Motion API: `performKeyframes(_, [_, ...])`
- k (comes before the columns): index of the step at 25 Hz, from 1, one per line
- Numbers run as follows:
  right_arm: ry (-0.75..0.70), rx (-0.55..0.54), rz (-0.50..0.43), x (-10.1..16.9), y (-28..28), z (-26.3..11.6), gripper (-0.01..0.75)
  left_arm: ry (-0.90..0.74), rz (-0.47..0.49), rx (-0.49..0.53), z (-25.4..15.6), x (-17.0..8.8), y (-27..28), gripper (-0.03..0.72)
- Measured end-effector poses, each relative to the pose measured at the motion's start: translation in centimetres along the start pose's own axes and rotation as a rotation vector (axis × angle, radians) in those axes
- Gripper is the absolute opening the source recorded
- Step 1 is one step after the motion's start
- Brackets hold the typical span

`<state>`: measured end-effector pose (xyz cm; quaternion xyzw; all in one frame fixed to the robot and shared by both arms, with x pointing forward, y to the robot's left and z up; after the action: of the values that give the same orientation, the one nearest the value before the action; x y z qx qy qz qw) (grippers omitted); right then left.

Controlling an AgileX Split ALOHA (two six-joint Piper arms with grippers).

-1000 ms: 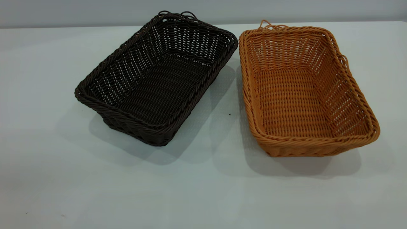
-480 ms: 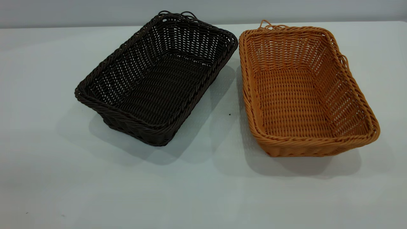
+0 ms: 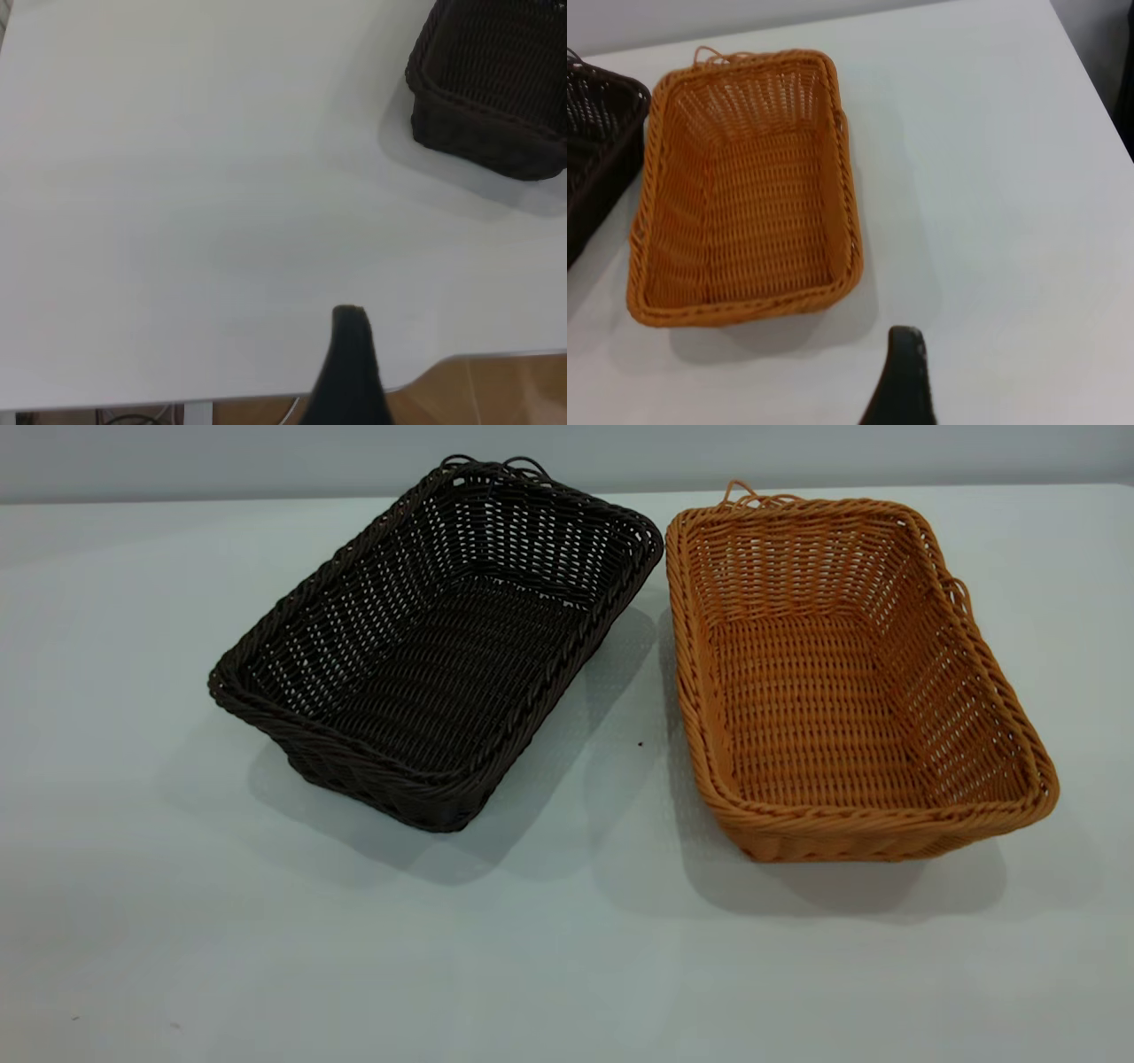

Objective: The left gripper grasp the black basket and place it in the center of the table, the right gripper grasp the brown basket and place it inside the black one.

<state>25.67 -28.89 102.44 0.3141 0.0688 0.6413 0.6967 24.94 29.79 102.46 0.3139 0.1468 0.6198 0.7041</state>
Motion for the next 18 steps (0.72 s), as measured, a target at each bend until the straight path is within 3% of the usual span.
performKeyframes(4, [-0.032,-0.023,0.025,0.6,1.0,1.0,0.565,0.003,-0.015,0.039,4.0,1.0,0.1,0.548])
performKeyframes(7, [-0.043,0.041,0.008,1.0,0.8,1.9,0.565,0.007,-0.021,0.064,7.7,2.0,-1.7,0.548])
performKeyframes(12, [-0.056,0.155,-0.031,1.1,-0.8,2.8,0.565,-0.048,-0.044,0.124,12.7,3.5,-7.7,0.548])
performKeyframes(18, [-0.062,0.186,-0.043,1.2,-1.6,3.3,0.565,-0.082,-0.147,0.177,17.4,3.9,-16.0,0.548])
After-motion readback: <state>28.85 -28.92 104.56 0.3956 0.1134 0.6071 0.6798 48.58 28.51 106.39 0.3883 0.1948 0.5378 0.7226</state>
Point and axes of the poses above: a point on each arm's last joint axis where the gripper is mounted, y pointing back along that axis away from the gripper, x along the wrist's bending axis when the last joint is at zero, z = x × y, the point moved 3 cm from there along -y, pointing out along that axis toward the gripper, and after that the axes turned 14 degrees about -y, right-handed, at the moved point
